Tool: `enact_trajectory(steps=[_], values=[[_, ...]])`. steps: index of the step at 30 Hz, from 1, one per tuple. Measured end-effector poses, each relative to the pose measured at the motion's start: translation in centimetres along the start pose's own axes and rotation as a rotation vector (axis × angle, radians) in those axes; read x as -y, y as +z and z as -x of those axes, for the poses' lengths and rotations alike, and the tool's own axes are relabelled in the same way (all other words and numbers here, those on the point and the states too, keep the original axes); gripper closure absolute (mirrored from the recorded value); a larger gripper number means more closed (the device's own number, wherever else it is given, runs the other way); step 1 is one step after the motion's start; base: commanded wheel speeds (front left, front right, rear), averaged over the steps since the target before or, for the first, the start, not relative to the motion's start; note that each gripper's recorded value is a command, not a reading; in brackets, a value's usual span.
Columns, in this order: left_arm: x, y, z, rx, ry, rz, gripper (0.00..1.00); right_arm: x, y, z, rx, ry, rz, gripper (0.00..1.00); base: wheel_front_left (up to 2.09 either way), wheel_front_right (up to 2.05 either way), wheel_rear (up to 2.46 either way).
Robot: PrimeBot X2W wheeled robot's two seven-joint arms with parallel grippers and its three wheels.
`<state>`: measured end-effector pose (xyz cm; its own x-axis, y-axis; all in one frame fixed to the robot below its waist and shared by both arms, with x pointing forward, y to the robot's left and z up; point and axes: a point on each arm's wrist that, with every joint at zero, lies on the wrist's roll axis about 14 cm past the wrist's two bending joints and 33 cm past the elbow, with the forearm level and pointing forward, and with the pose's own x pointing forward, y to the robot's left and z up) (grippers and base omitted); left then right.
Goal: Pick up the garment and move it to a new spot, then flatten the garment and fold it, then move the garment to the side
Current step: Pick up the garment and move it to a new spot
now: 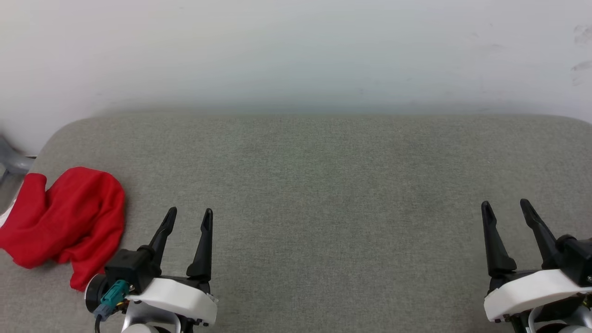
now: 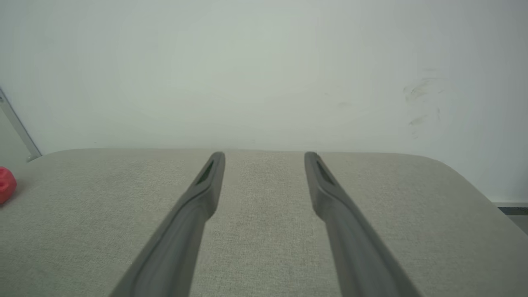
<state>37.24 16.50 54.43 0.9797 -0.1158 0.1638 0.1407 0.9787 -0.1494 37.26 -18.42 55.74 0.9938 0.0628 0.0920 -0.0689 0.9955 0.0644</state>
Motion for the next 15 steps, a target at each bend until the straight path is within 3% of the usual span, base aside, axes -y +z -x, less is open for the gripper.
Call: enact_trajectory(steps=[15], values=[[-6.7,1.7,3.5,0.048,0.228,-0.075,0.0,-6.5,-0.4,-3.0,0.009,0.19,0.004,0.0,0.0,0.0,0.0]])
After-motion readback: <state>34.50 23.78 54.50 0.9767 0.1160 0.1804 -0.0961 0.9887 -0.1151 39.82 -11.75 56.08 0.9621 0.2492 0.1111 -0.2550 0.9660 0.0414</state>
